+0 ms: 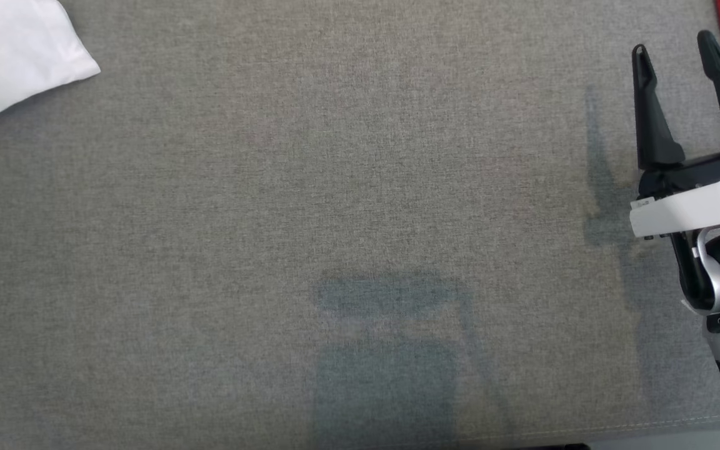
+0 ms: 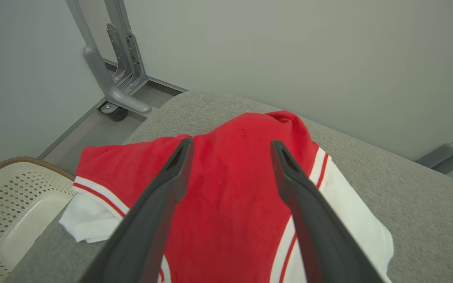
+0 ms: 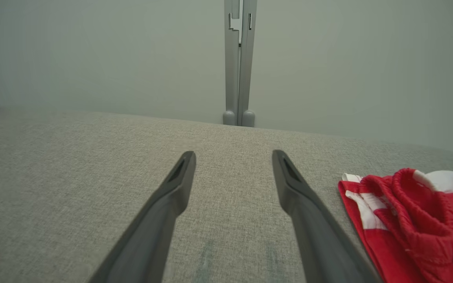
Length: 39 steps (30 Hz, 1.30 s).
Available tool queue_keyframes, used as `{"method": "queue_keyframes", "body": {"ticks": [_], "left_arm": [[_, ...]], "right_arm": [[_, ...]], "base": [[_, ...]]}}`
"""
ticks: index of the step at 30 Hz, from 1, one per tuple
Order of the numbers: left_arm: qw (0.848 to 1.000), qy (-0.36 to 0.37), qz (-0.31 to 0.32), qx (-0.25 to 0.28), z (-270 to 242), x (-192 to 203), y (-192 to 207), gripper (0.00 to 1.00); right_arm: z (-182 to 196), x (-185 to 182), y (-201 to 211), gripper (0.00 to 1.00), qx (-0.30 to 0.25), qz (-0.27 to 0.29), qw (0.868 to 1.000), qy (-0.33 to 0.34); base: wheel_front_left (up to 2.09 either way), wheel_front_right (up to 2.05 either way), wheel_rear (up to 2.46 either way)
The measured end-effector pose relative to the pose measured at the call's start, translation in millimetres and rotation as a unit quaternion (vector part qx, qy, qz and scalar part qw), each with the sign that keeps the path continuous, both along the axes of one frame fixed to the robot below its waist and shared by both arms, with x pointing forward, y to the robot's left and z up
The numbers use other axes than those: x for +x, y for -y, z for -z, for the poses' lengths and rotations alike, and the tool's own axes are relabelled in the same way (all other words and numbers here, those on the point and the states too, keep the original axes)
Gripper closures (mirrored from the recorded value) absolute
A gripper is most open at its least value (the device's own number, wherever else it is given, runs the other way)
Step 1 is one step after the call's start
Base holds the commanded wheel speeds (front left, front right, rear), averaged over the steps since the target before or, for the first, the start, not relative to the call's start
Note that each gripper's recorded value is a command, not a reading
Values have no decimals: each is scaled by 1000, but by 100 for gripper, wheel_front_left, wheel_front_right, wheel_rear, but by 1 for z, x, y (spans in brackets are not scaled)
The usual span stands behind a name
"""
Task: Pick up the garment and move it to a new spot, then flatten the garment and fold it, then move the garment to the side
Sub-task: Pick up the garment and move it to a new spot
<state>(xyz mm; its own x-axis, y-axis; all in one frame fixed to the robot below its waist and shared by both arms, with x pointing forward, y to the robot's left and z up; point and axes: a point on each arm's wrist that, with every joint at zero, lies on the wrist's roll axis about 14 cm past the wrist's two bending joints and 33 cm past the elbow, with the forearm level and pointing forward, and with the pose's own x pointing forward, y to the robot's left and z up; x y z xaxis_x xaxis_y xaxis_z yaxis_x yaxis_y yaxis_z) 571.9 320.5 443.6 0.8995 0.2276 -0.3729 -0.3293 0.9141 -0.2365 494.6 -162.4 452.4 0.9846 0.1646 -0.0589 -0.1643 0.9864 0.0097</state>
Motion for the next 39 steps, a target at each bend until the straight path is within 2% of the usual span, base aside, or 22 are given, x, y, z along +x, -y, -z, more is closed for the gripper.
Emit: {"method": "queue_keyframes", "body": {"ticks": [4, 8, 13, 14, 15, 16, 17, 18, 26, 31, 33, 34, 39], "left_arm": [[999, -37, 29, 10, 33, 13, 17, 0], [994, -100, 31, 11, 84, 7, 18, 0], [992, -125, 30, 10, 107, 7, 18, 0], [991, -127, 29, 10, 109, 8, 18, 22], [992, -125, 29, 10, 109, 9, 18, 51], [992, -122, 30, 11, 109, 10, 18, 51], [993, -117, 30, 11, 108, 11, 18, 93], [993, -114, 29, 10, 108, 11, 19, 100], [997, -66, 39, 13, 87, 16, 24, 100], [995, 10, 95, 25, 41, 35, 49, 100], [989, 48, 134, 30, 16, 43, 71, 100], [981, 83, 172, 35, -10, 48, 93, 100], [960, 142, 236, 55, -61, 44, 136, 100]], "right_arm": [[14, 9, 6, 0, -7, 3, 1000, -9], [37, 12, 12, 0, -18, 7, 999, -31], [51, 14, 14, 0, -20, 9, 999, -42], [53, 14, 15, 0, -21, 9, 999, -45], [55, 14, 15, 0, -21, 9, 999, -47], [56, 14, 15, 0, -21, 9, 999, -47], [57, 13, 15, 0, -22, 9, 999, -46], [58, 13, 15, 0, -23, 10, 999, -48], [50, 12, 10, 0, -17, 6, 999, -36], [41, 9, 7, 0, -11, 9, 1000, -26], [36, 8, 7, 0, -12, 8, 1000, -21], [28, 7, 5, 0, -9, 6, 1000, -12], [8, 5, -2, 0, 4, 5, 1000, 9]], "base": [[0, 0, 0], [0, 0, 0], [0, 0, 0], [0, 0, 0], [0, 0, 0], [0, 0, 0], [0, 0, 0], [0, 0, 0], [0, 0, 0], [0, 0, 0], [0, 0, 0], [0, 0, 0], [0, 0, 0]]}}
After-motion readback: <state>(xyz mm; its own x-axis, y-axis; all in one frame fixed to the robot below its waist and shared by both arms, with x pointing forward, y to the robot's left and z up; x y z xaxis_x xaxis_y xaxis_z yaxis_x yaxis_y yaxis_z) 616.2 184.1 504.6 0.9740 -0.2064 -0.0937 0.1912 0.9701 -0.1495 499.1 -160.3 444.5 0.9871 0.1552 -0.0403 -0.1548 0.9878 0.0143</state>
